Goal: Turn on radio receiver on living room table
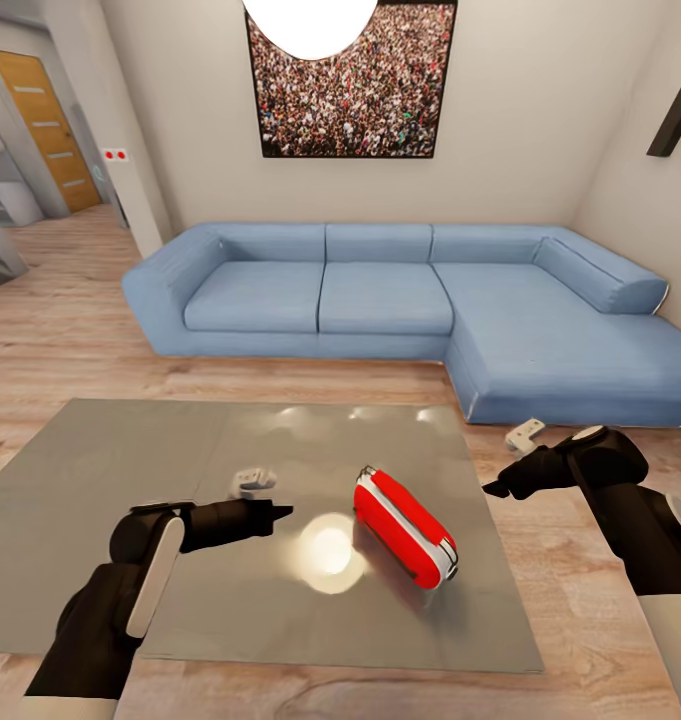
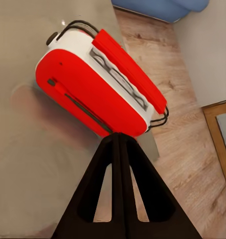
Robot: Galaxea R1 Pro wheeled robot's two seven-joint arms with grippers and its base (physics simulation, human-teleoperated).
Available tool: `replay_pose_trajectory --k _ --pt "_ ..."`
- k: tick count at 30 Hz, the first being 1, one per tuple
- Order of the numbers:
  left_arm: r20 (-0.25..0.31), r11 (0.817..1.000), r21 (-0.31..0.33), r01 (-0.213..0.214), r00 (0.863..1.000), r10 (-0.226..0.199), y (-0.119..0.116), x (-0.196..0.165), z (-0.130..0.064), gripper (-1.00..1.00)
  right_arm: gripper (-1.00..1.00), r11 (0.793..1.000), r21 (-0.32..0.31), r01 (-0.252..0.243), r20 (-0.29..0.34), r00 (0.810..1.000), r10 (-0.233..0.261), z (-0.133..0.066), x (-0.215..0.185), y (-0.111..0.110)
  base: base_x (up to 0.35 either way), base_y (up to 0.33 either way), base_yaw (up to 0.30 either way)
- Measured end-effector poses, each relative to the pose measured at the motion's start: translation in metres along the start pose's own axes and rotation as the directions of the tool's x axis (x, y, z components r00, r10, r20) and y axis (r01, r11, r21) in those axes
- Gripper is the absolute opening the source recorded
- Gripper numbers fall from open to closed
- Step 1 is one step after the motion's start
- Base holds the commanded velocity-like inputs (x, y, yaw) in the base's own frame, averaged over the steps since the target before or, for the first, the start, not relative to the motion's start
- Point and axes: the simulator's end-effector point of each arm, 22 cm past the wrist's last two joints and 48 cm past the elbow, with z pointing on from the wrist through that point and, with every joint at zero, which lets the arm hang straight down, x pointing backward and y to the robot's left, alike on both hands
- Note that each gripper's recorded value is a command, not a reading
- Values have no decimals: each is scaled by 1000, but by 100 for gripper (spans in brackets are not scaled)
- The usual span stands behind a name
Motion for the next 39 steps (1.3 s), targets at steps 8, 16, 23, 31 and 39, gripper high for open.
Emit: replay_pose_trajectory --k 8,16,23,31,39 --pt "1 1000 -2 -2 1000 2 1 0 -1 -100 100 1000 2 1 -1 1000 -1 0 0 0 -289 0 0" --pt "3 1000 -7 -4 1000 4 3 0 0 -100 100 1000 0 2 -6 1000 -2 2 2 0 -25 0 0" --pt "0 1000 -9 -1 1000 1 4 1 0 -100 100 1000 0 1 -5 1000 -1 2 2 0 0 0 0" --pt "3 1000 -6 3 1000 -3 4 0 0 -100 100 1000 2 1 -6 1000 -1 2 2 -1 0 0 0" --pt "4 1000 -5 5 1000 -5 4 0 1 -100 100 1000 2 0 -7 1000 0 2 3 -1 0 0 0"
